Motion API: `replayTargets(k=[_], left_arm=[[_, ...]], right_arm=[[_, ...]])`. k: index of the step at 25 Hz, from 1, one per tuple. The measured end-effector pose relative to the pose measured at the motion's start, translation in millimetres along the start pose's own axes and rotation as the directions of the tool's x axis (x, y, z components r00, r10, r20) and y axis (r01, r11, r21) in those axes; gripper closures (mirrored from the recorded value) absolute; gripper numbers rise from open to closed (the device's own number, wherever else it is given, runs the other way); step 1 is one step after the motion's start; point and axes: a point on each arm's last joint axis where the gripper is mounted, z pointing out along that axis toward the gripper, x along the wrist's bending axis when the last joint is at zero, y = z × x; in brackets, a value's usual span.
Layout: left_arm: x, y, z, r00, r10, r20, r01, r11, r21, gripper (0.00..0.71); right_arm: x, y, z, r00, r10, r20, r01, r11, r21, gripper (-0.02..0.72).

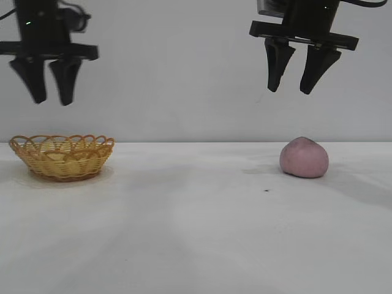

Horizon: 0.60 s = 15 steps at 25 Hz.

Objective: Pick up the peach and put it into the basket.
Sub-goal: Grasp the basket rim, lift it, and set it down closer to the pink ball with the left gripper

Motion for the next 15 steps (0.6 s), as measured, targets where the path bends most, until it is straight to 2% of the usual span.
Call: replayTargets(k=[5,9,10,12,13,14,15], left_arm=[[-0.1,-4.6,34.3,1.0,0.019,-0.004,-0.018,0.999,0.049,0.352],[0.4,-3.7,37.5,1.0,0.005,0.011,-0.005,0.999,0.046,0.604],[-0.9,-3.0,35.5,1.0,-0.004,0.025,0.003,0.999,0.04,0.632],[-3.0,-1.9,32.7,0.998,-0.031,0.059,0.029,0.999,0.029,0.625],[-4.5,-1.3,31.2,0.995,-0.053,0.084,0.051,0.998,0.024,0.625],[-7.4,0.0,27.8,0.99,-0.077,0.117,0.076,0.997,0.015,0.665],[-10.4,1.6,22.8,0.983,-0.102,0.153,0.103,0.995,0.004,0.651]], right_arm=[[0.2,-1.0,0.0,1.0,-0.005,-0.003,0.005,1.0,0.011,0.277],[-0.3,-2.3,5.8,1.0,-0.012,-0.005,0.012,0.999,0.031,0.277],[-0.5,-2.7,7.7,1.0,-0.014,-0.006,0.014,0.999,0.037,0.277],[-0.6,-3.1,8.8,1.0,-0.018,-0.006,0.018,0.999,0.041,0.277],[-0.5,-3.1,8.8,1.0,-0.017,-0.008,0.017,0.999,0.041,0.277],[-0.5,-3.1,8.8,1.0,-0.017,-0.008,0.017,0.999,0.041,0.277],[-0.5,-3.1,8.8,1.0,-0.018,-0.008,0.018,0.999,0.041,0.277]])
